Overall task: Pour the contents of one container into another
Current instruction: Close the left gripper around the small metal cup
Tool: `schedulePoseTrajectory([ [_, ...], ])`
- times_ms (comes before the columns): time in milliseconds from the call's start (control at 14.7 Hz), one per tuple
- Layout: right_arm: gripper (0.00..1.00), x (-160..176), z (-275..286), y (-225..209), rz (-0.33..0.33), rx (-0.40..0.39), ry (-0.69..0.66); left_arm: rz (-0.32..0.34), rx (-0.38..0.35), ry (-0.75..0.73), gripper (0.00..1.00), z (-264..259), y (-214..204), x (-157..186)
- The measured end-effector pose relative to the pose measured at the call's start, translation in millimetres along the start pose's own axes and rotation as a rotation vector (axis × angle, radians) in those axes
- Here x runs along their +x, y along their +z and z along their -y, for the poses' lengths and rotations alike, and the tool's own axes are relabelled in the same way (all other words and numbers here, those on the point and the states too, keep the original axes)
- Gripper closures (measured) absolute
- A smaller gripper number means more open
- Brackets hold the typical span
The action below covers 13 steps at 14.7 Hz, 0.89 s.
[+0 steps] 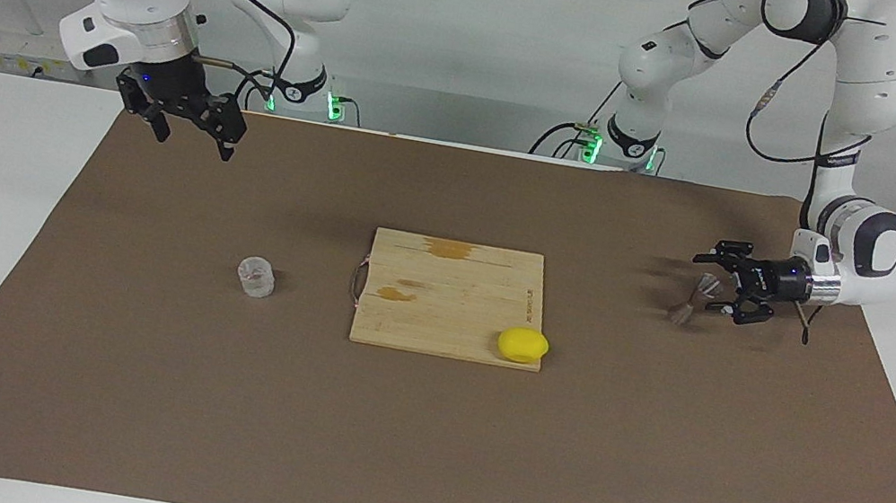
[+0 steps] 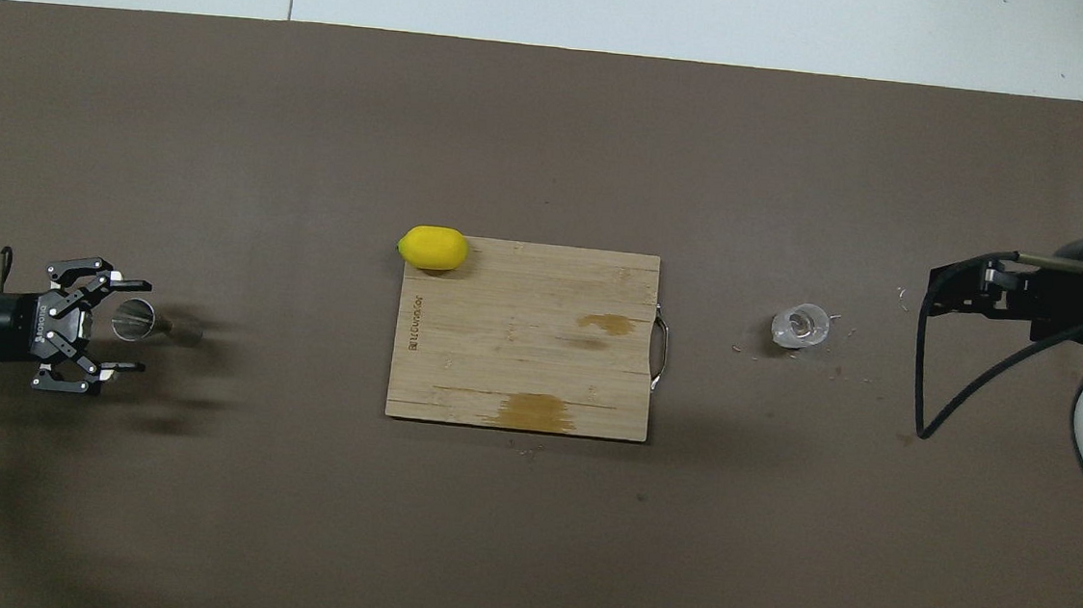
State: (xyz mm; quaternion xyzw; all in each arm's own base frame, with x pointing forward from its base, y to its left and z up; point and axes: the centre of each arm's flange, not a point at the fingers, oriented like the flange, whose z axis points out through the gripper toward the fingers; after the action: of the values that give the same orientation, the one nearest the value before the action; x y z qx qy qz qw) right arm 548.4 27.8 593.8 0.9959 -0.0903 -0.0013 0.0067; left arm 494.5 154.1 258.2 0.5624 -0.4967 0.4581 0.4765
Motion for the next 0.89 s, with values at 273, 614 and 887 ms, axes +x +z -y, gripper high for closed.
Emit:
schedulePoseTrajectory([
  [273,0.0,0.0,0.0,0.0,0.0,0.0,0.0,0.005,0.008,0.0,0.06,-2.2,-6.1,-1.7],
  [614,0.0,0.0,0.0,0.0,0.0,0.0,0.0,0.005,0.008,0.022,0.33,-2.2,-6.3,-1.7],
  [887,0.0,0.0,0.0,0.0,0.0,0.0,0.0,0.006,0.008,0.035,0.5,-2.2,-6.4,-1.5],
])
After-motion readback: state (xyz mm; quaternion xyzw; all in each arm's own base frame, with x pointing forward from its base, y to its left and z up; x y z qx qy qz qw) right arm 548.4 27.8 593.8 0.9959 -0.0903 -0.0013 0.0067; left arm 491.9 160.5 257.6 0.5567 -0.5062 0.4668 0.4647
